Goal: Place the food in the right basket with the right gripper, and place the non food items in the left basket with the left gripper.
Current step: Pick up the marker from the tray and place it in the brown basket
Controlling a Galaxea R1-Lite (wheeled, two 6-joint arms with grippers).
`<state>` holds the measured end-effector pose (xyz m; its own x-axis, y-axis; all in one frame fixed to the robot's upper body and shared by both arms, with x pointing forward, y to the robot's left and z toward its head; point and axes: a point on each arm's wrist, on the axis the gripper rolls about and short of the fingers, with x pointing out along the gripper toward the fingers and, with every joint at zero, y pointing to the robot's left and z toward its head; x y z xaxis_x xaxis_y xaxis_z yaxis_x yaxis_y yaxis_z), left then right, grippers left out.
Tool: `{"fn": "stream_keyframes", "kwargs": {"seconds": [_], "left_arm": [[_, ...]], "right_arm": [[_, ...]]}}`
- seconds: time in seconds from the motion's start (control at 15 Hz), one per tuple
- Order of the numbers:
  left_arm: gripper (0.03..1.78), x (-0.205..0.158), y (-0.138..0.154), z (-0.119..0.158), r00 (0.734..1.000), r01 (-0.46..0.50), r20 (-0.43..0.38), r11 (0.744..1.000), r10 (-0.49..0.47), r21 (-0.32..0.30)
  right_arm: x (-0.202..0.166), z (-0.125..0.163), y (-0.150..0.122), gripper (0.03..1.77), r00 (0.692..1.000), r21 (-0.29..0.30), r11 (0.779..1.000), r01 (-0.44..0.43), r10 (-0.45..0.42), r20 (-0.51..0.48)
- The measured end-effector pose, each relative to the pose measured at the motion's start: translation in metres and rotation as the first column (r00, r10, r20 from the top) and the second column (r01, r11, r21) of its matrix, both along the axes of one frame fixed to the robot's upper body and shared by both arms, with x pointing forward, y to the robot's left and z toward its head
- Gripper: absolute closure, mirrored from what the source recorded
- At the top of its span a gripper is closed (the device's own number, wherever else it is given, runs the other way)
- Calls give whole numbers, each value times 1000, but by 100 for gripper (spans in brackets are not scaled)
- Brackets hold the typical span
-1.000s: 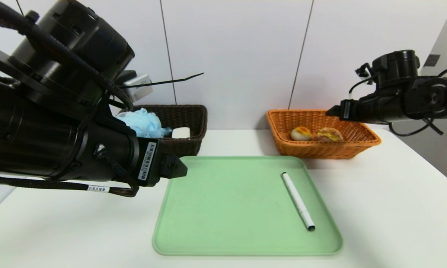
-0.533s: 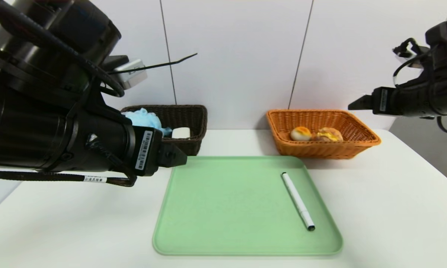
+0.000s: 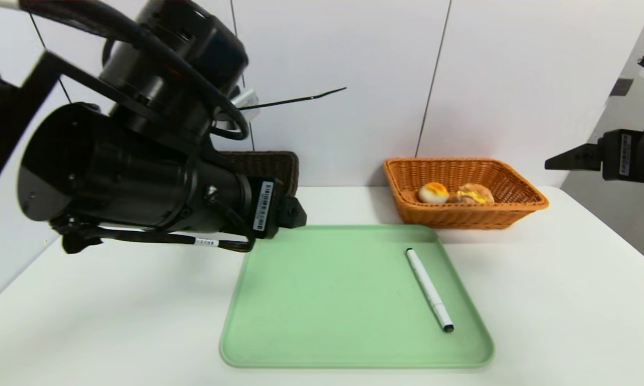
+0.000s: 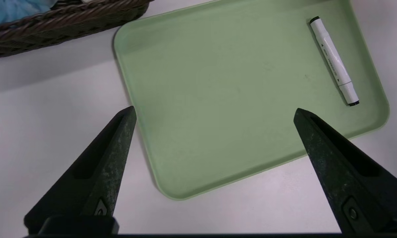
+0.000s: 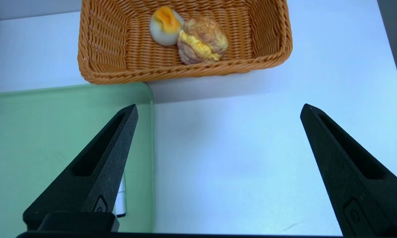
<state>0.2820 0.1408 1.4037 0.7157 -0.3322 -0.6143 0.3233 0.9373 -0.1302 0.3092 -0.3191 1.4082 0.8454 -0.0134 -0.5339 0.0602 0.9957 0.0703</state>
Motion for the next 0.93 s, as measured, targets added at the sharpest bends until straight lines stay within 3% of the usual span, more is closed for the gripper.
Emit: {"fn": "stream_keyframes", "kwargs": {"seconds": [0.4,0.93], "left_arm": [[12,11,-57,-23,998,49,-51,999,-48,16],[12,13,-139,-51,992,77,-105,997,-75,11]], "right_arm": [[-29,2,10,11,998,7,998,-61,61,31],[-42,-3,10,11,997,14,998,-67,66,32]]}}
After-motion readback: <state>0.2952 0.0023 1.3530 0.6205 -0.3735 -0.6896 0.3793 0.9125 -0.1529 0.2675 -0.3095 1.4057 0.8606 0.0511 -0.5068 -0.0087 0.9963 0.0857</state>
